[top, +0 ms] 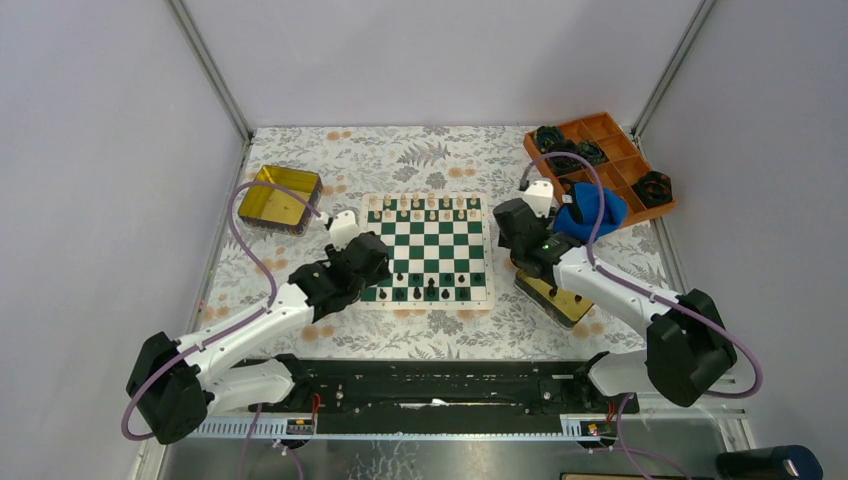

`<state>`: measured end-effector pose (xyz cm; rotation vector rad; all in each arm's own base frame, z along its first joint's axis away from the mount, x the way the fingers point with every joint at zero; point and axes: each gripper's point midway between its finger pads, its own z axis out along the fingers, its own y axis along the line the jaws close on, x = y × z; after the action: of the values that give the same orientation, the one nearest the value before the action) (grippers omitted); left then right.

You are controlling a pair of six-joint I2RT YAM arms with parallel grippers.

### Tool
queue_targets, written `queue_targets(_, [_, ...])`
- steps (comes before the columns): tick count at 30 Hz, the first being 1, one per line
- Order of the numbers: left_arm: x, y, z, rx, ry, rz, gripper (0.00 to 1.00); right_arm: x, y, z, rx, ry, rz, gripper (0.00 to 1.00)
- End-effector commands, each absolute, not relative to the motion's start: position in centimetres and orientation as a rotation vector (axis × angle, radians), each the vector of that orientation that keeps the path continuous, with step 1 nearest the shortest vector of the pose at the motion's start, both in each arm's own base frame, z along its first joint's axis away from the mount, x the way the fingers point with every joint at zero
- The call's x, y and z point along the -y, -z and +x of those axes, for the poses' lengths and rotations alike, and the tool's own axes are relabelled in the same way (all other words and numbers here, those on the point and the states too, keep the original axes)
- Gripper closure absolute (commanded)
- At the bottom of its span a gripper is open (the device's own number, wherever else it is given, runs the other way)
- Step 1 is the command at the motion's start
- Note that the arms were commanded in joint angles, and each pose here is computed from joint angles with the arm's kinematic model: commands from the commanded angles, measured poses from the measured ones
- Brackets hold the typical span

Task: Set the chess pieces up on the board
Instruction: Pick up the chess piece from the storage box.

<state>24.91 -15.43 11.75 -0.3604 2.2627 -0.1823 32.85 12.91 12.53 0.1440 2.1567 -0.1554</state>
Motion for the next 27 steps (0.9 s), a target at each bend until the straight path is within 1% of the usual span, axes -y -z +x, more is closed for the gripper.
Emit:
queue_targets(1, [16.1, -14.0, 26.4, -2.156, 0.247, -0.349, 0.37, -9.9, -13.9, 33.3, -2.092, 0.152, 0.364, 0.37])
queue_targets(6, [16.0, -14.1, 26.6, -2.131, 0.303, -0.353, 0.38, -7.5, -13.2, 33.5, -2.115, 0.165, 0.465, 0.38])
queue_targets(9, [15.5, -13.8, 26.7, -2.125, 0.324, -0.368, 0.43, -6.1, -12.6, 33.3, -2.129, 0.205, 0.507, 0.38])
queue_targets(12, [15.2, -13.1, 26.7, -2.129, 0.357, -0.368, 0.46, -4.3, -12.3, 32.8, -2.116, 0.256, 0.566, 0.40])
queue_targets(19, [13.4, -13.0, 26.9, -2.115, 0.331, -0.413, 0.43, -0.4, -11.4, 31.8, -2.097, 0.257, 0.755, 0.40])
queue_targets(23, [13.2, -13.2, 26.8, -2.104, 0.332, -0.419, 0.40, 0.5, -10.2, 31.4, -2.124, 0.245, 0.818, 0.41])
queue_targets(27, [13.2, -13.3, 26.7, -2.105, 0.331, -0.419, 0.40, 1.1, -8.6, 30.9, -2.167, 0.243, 0.861, 0.42])
